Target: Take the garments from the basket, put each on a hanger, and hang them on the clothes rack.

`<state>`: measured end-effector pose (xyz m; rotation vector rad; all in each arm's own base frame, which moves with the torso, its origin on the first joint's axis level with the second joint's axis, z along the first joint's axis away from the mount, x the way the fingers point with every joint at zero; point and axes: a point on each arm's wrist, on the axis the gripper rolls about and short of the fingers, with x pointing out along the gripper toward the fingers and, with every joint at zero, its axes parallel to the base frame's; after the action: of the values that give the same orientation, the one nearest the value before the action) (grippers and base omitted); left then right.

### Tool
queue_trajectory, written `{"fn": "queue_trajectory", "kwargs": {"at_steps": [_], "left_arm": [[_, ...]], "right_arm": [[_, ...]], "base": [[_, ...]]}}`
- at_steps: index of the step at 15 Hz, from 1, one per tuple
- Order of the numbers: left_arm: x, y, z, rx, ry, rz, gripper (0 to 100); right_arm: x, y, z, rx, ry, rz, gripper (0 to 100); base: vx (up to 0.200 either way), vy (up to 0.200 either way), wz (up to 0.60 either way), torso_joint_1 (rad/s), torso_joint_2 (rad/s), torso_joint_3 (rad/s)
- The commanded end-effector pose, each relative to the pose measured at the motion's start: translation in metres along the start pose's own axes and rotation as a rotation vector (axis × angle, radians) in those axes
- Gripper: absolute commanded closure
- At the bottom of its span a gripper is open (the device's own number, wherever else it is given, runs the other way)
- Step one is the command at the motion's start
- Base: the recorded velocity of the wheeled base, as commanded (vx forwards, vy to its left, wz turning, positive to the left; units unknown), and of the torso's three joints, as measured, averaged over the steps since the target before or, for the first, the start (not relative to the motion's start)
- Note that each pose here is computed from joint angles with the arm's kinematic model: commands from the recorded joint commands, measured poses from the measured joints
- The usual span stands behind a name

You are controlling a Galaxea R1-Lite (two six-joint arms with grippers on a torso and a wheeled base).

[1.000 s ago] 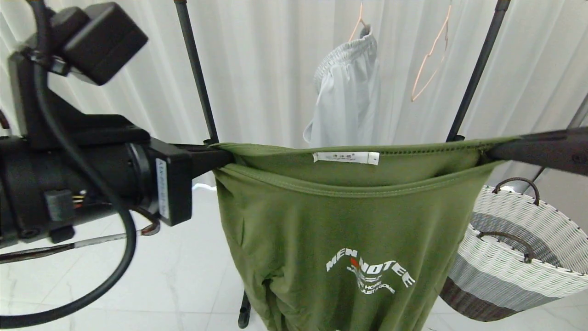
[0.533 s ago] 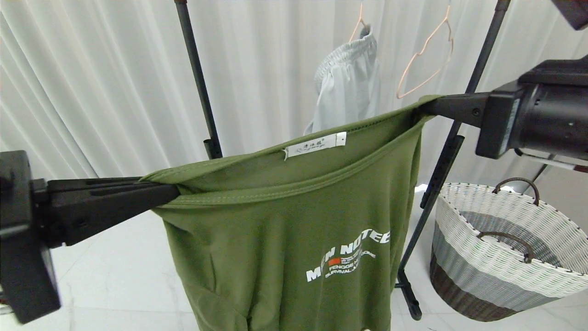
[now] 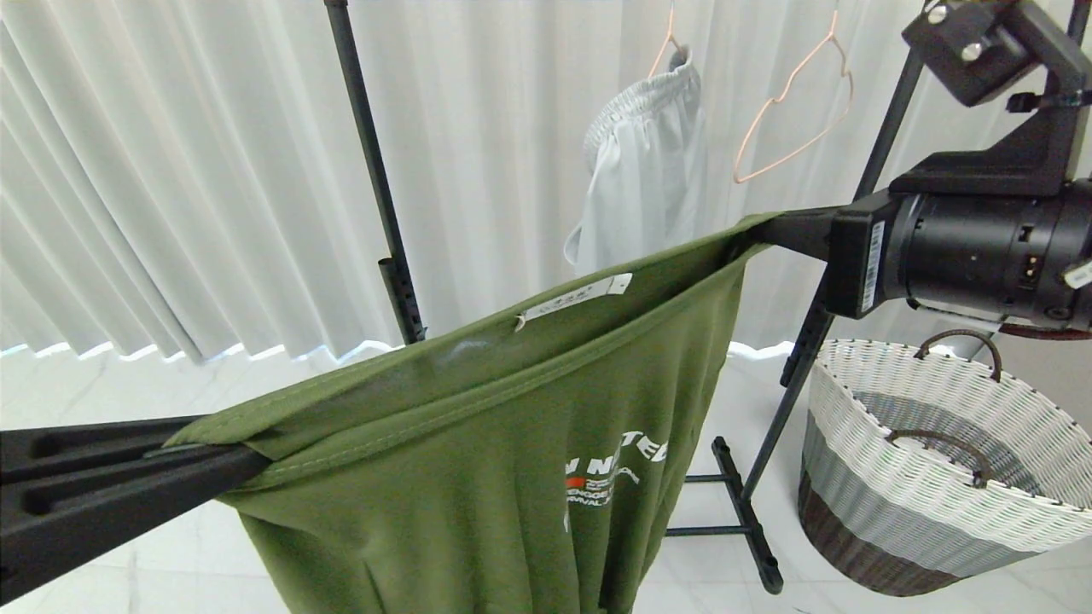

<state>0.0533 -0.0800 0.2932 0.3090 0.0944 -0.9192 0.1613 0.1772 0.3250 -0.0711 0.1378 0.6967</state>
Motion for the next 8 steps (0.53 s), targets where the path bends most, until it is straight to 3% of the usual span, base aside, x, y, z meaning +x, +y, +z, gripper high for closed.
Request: {"fn": "queue_trajectory", "kwargs": {"at_steps": [1, 2, 5, 8], "left_arm": [[0.005, 0.000, 0.003, -0.005, 0.004, 0.002, 100], [0.009, 0.001, 0.007, -0.015, 0.007, 0.007, 100], [0.043, 0.013, 0.020, -0.148, 0.026, 0.090, 100], [0.083, 0.044, 0.018, -0.192, 0.076, 0.299, 100]], "right_arm": [[-0.014, -0.003, 0.009, 0.003, -0.022, -0.005, 100], [-0.022, -0.004, 0.014, 0.005, -0.028, -0.006, 100], [-0.050, -0.011, 0.024, 0.004, -0.008, -0.022, 100], [-0.072, -0.014, 0.024, 0.005, -0.008, -0.017, 100]], "base": [[0.000, 0.000, 0.00, 0.000, 0.00, 0.000], [0.000, 0.000, 0.00, 0.000, 0.00, 0.000], [0.000, 0.000, 0.00, 0.000, 0.00, 0.000], [0.000, 0.000, 0.00, 0.000, 0.00, 0.000]]}}
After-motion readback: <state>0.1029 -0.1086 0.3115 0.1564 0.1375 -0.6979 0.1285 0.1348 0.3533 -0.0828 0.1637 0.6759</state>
